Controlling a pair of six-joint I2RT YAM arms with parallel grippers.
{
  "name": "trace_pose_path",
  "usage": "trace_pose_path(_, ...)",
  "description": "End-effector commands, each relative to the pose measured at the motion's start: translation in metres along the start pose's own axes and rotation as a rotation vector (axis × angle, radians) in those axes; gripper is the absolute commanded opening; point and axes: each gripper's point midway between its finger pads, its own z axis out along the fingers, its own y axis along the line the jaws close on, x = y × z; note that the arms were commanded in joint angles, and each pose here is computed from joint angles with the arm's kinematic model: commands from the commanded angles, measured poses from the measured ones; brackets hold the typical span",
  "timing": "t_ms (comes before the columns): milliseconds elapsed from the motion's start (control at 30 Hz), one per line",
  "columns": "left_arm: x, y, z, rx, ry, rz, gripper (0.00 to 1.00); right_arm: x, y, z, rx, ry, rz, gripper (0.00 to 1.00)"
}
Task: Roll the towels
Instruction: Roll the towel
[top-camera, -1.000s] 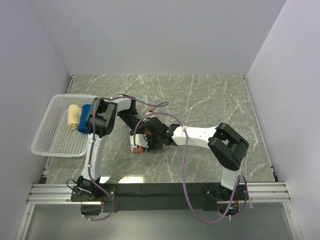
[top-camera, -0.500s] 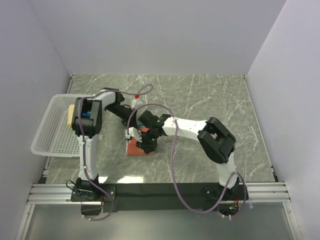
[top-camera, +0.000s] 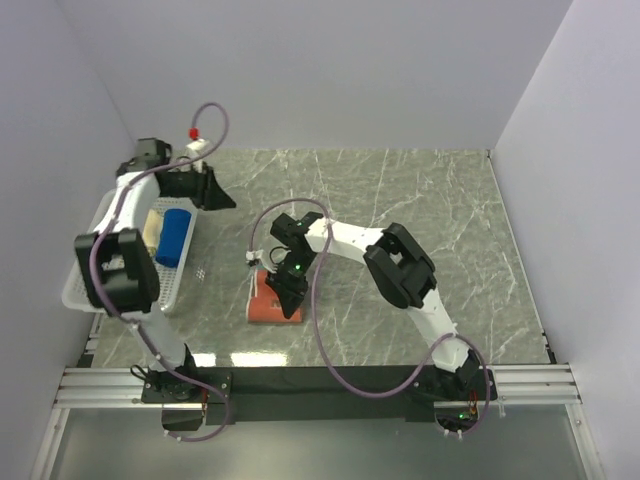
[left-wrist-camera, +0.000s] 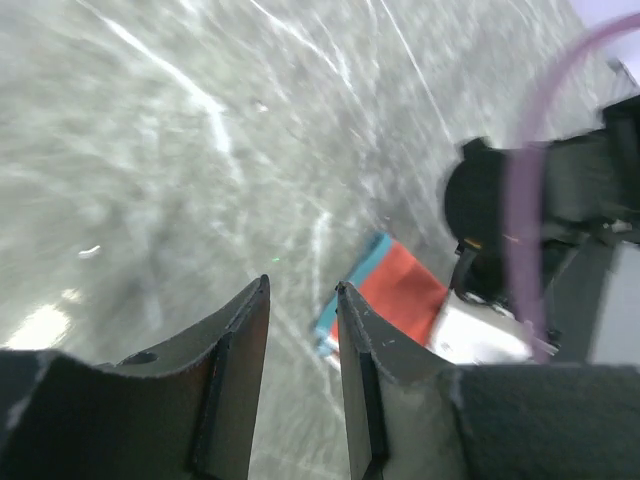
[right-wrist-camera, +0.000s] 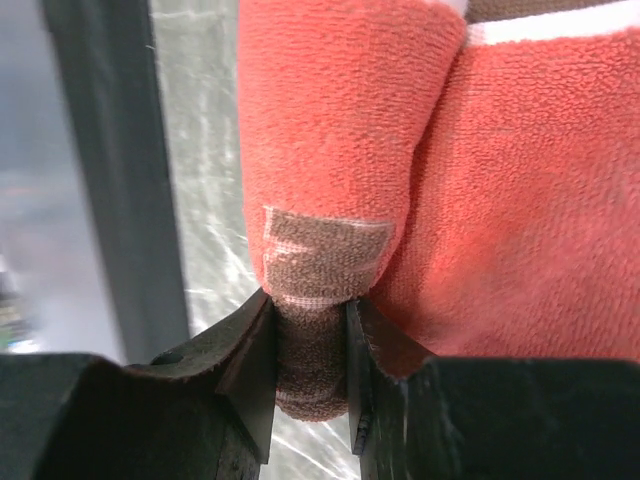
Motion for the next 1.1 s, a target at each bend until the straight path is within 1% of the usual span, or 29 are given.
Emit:
trace_pose_path(0, -0.021, -0.016, -0.035, -0.069, -0.104, 0.087, 0.39, 0.055, -0.010, 0.024, -0.073, 0.186, 0.219, 0.00)
trace_pose_path(33, -0.016, -0.019, -0.039, -0.090, -0.099, 0.137, 0.39, 0.056, -0.009, 0.023, -0.096, 0.195, 0.250, 0.00)
trace_pose_path(67, -0.006, -0.030, -0.044, -0.111, -0.089, 0.164, 0.40, 0.061, -0.013, 0.029, -0.117, 0.207, 0.287, 0.00)
trace_pose_path(100, 0.004, -0.037, -0.045, -0.117, -0.074, 0.182, 0.40, 0.055, -0.016, 0.028, -0.130, 0.186, 0.297, 0.00)
trace_pose_path(133, 0.015, -0.042, -0.045, -0.119, -0.056, 0.232, 0.42, 0.061, -0.019, 0.032, -0.148, 0.200, 0.333, 0.00)
trace_pose_path(167, 0.034, -0.058, -0.041, -0.112, -0.030, 0.250, 0.43, 0.061, -0.020, 0.032, -0.160, 0.200, 0.347, 0.00)
trace_pose_path(200, 0.047, -0.060, -0.039, -0.131, 0.009, 0.277, 0.44, 0.056, -0.021, 0.029, -0.177, 0.184, 0.362, 0.00)
trace_pose_path(233, 0.063, -0.066, -0.038, -0.129, 0.052, 0.334, 0.45, 0.058, -0.021, 0.030, -0.189, 0.189, 0.377, 0.00)
trace_pose_path(267, 0.086, -0.082, -0.032, -0.111, 0.090, 0.370, 0.46, 0.061, -0.024, 0.033, -0.206, 0.195, 0.395, 0.00)
trace_pose_path(300, 0.099, -0.087, -0.030, -0.114, 0.121, 0.404, 0.48, 0.057, -0.026, 0.032, -0.220, 0.178, 0.401, 0.00)
trace_pose_path(333, 0.113, -0.087, -0.030, -0.131, 0.167, 0.464, 0.52, 0.061, -0.026, 0.034, -0.243, 0.187, 0.428, 0.00)
trace_pose_path(367, 0.133, -0.100, -0.028, -0.122, 0.197, 0.511, 0.54, 0.061, -0.028, 0.033, -0.252, 0.184, 0.440, 0.00)
trace_pose_path(433, 0.156, -0.112, -0.022, -0.110, 0.260, 0.601, 0.59, 0.062, -0.033, 0.034, -0.277, 0.170, 0.470, 0.00)
trace_pose_path(467, 0.168, -0.125, -0.014, -0.084, 0.269, 0.671, 0.61, 0.062, -0.033, 0.033, -0.282, 0.170, 0.478, 0.00)
trace_pose_path(500, 0.172, -0.129, -0.010, -0.086, 0.274, 0.705, 0.62, 0.061, -0.035, 0.033, -0.287, 0.165, 0.487, 0.00)
trace_pose_path(533, 0.185, -0.134, -0.004, -0.095, 0.308, 0.754, 0.64, 0.062, -0.037, 0.034, -0.295, 0.165, 0.497, 0.00)
trace_pose_path(567, 0.182, -0.134, 0.002, -0.111, 0.297, 0.808, 0.65, 0.063, -0.038, 0.035, -0.296, 0.166, 0.502, 0.00)
trace_pose_path(600, 0.184, -0.133, 0.006, -0.127, 0.307, 0.847, 0.66, 0.061, -0.040, 0.035, -0.296, 0.164, 0.506, 0.00)
trace_pose_path(633, 0.197, -0.134, 0.013, -0.135, 0.352, 0.884, 0.66, 0.062, -0.041, 0.036, -0.304, 0.161, 0.522, 0.00)
trace_pose_path(667, 0.194, -0.133, 0.017, -0.148, 0.344, 0.927, 0.66, 0.063, -0.042, 0.036, -0.310, 0.161, 0.528, 0.00)
trace_pose_path(733, 0.205, -0.135, 0.026, -0.128, 0.367, 0.970, 0.66, 0.064, -0.042, 0.036, -0.324, 0.166, 0.542, 0.00)
trace_pose_path(800, 0.202, -0.135, 0.034, -0.134, 0.352, 1.017, 0.67, 0.067, -0.042, 0.037, -0.327, 0.172, 0.549, 0.00)
trace_pose_path(833, 0.208, -0.138, 0.041, -0.108, 0.368, 1.037, 0.67, 0.067, -0.042, 0.037, -0.328, 0.172, 0.550, 0.00)
trace_pose_path(867, 0.208, -0.136, 0.044, -0.119, 0.375, 1.049, 0.67, 0.068, -0.042, 0.037, -0.326, 0.176, 0.549, 0.00)
trace_pose_path(900, 0.201, -0.137, 0.051, -0.130, 0.352, 1.069, 0.67, 0.069, -0.042, 0.038, -0.326, 0.175, 0.548, 0.00)
trace_pose_path(933, 0.206, -0.137, 0.057, -0.115, 0.371, 1.078, 0.67, 0.069, -0.042, 0.038, -0.326, 0.174, 0.551, 0.00)
trace_pose_path(967, 0.205, -0.132, 0.059, -0.144, 0.384, 1.088, 0.68, 0.069, -0.042, 0.037, -0.323, 0.174, 0.549, 0.00)
trace_pose_path(1000, 0.198, -0.131, 0.065, -0.161, 0.361, 1.113, 0.69, 0.069, -0.042, 0.037, -0.322, 0.173, 0.551, 0.00)
trace_pose_path(1067, 0.203, -0.129, 0.073, -0.157, 0.386, 1.144, 0.70, 0.068, -0.043, 0.036, -0.318, 0.171, 0.550, 0.00)
